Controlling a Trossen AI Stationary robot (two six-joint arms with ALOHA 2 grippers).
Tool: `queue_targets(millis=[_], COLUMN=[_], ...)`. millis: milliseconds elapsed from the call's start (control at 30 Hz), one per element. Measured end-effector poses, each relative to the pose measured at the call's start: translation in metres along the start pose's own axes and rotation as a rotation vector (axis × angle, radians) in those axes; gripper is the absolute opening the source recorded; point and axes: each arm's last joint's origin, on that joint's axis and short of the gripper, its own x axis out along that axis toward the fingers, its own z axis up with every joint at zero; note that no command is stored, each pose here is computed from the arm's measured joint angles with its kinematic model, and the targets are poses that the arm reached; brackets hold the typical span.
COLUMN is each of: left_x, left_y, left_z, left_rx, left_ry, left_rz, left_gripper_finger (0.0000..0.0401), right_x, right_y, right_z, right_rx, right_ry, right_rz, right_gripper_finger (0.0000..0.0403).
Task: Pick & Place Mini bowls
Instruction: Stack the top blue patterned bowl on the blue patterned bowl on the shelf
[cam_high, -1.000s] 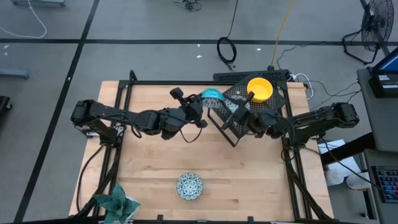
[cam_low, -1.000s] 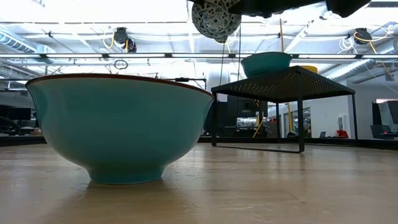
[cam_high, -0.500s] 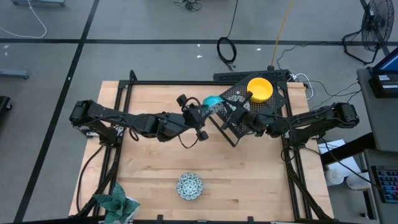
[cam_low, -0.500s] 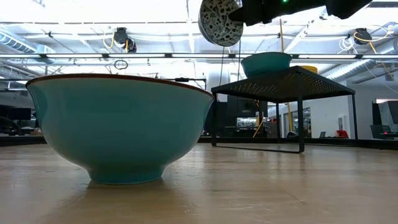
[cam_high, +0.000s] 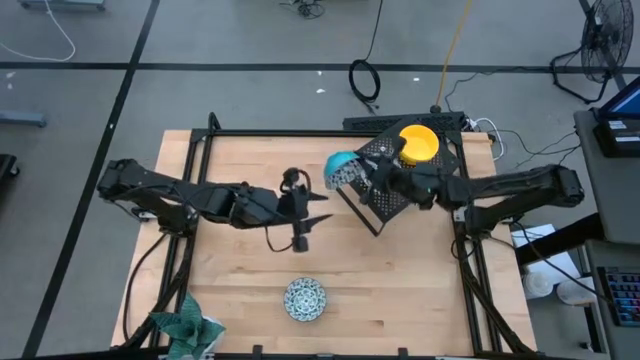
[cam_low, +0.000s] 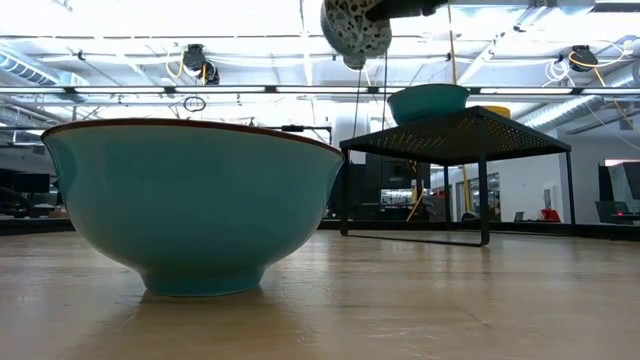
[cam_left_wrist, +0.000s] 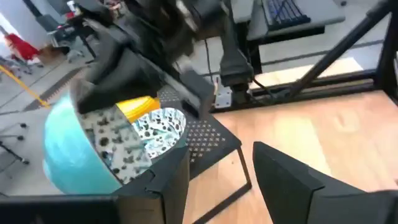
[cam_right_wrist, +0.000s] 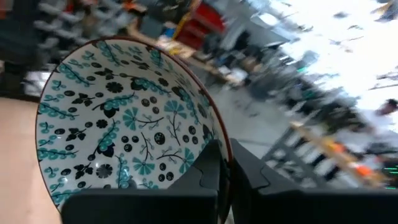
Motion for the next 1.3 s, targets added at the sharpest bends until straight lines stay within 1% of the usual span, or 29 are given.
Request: queue_targets(millis=[100,233,300,433,500,633,800,967,1100,1300], left_x=[0.003,0.012,0.016,0.024,0.025,0.026,0.026,0.026,0.026,0.027], left_y=[0.0,0.002,0.005,0.011,0.015,0.02,0.021,0.021,0.021,0.022], left_z=[-0.006,-0.022,-0.029,-0.043,-0.044,-0.043,-0.044,-0.045,-0.046,-0.046], left_rx=[0.02,0.048,0.051,0.041,0.035,0.006,-0.001,-0.011,-0.008,-0.016], left_ry=[-0.015,-0.009,-0.031,-0.028,-0.026,-0.029,-0.029,-0.016,-0.01,-0.008], left_rz=[0.01,0.03,0.048,0.079,0.091,0.106,0.109,0.106,0.105,0.109], left_gripper_finger=[0.0177,0.0164,0.0156,0.0144,0.0139,0.0132,0.0132,0.0131,0.0131,0.0131], right_x=[0.003,0.007,0.009,0.012,0.016,0.027,0.039,0.047,0.048,0.048], right_y=[-0.022,-0.059,-0.078,-0.112,-0.126,-0.147,-0.164,-0.166,-0.16,-0.157], right_z=[0.022,0.049,0.055,0.058,0.053,0.034,0.004,-0.021,-0.032,-0.034], right_rx=[0.021,0.109,0.153,0.236,0.284,0.396,0.517,0.573,0.562,0.576], right_ry=[0.068,0.17,0.237,0.382,0.463,0.613,0.773,0.936,1.063,1.095], right_rz=[0.097,0.202,0.232,0.229,0.242,0.322,0.388,0.448,0.495,0.497], right_gripper_finger=[0.0,0.0,0.0,0.0,0.0,0.0,0.0,0.0,0.0,0.0])
